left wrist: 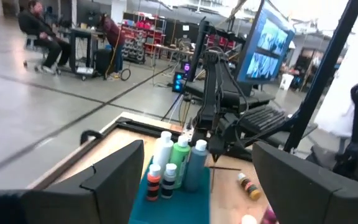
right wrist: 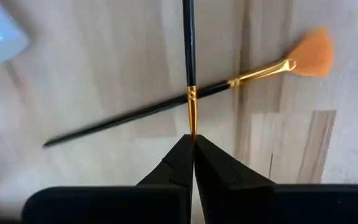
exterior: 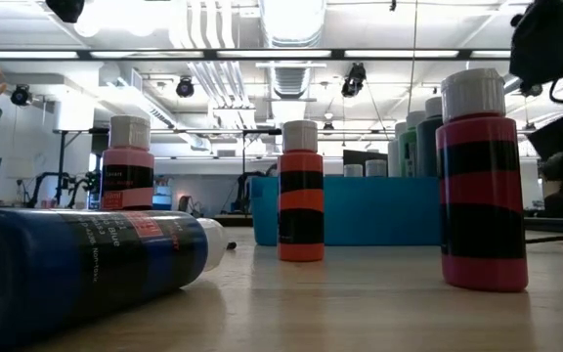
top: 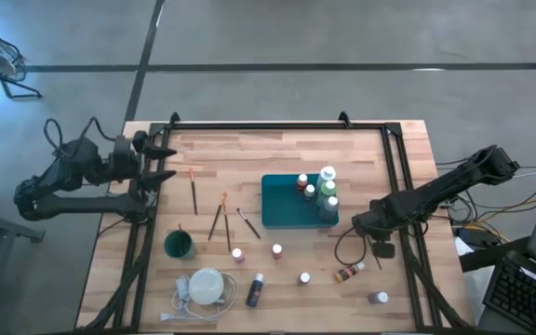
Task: Pick & Place Paint Supplies
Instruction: Put the gold paintbrush into the green cup
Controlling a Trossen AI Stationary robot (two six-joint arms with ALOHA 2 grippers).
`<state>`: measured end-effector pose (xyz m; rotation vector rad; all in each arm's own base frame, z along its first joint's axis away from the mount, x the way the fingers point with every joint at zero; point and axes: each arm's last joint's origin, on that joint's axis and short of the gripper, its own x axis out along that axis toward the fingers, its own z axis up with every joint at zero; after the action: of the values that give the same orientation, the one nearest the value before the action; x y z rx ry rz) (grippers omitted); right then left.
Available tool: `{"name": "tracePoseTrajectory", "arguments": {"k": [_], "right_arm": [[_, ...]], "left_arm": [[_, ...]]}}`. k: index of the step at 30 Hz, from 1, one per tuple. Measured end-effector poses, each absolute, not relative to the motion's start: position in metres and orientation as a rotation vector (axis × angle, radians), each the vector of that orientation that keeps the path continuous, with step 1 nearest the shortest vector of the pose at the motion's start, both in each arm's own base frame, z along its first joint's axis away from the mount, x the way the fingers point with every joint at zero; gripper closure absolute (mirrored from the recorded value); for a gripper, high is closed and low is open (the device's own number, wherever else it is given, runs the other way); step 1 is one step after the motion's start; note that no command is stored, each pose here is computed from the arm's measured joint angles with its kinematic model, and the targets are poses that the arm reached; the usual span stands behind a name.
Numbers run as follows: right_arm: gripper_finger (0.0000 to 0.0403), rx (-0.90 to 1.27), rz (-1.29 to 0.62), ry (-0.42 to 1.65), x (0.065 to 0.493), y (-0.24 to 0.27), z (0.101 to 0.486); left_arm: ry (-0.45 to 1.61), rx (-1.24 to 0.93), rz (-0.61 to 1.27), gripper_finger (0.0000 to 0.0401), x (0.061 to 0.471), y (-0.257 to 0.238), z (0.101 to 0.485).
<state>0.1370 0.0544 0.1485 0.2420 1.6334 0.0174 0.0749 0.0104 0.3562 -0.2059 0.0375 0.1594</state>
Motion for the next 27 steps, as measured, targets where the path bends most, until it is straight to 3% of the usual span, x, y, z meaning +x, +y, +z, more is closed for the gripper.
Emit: {"name": "tracePoseTrajectory", "arguments": {"k": [8,19,27], "right_arm": [[0.0395,0.217,0.112,1.636,0.151,0.06,0.192],[0.0395,0.292,0.261,1.412,0.175,0.071,0.302],[0.0395,0.275,0.177,1.244,0.174,0.067,0.362]], "left_arm": [[-0.04,-0.368,0.151,0.0096,0.075,0.01,0.363],[-0.284,-0.475,0.082,0.0096,0.07,0.01,0.389],[-0.246,-0.571,-0.044,0.0096,0.089,0.009,0.426]]}}
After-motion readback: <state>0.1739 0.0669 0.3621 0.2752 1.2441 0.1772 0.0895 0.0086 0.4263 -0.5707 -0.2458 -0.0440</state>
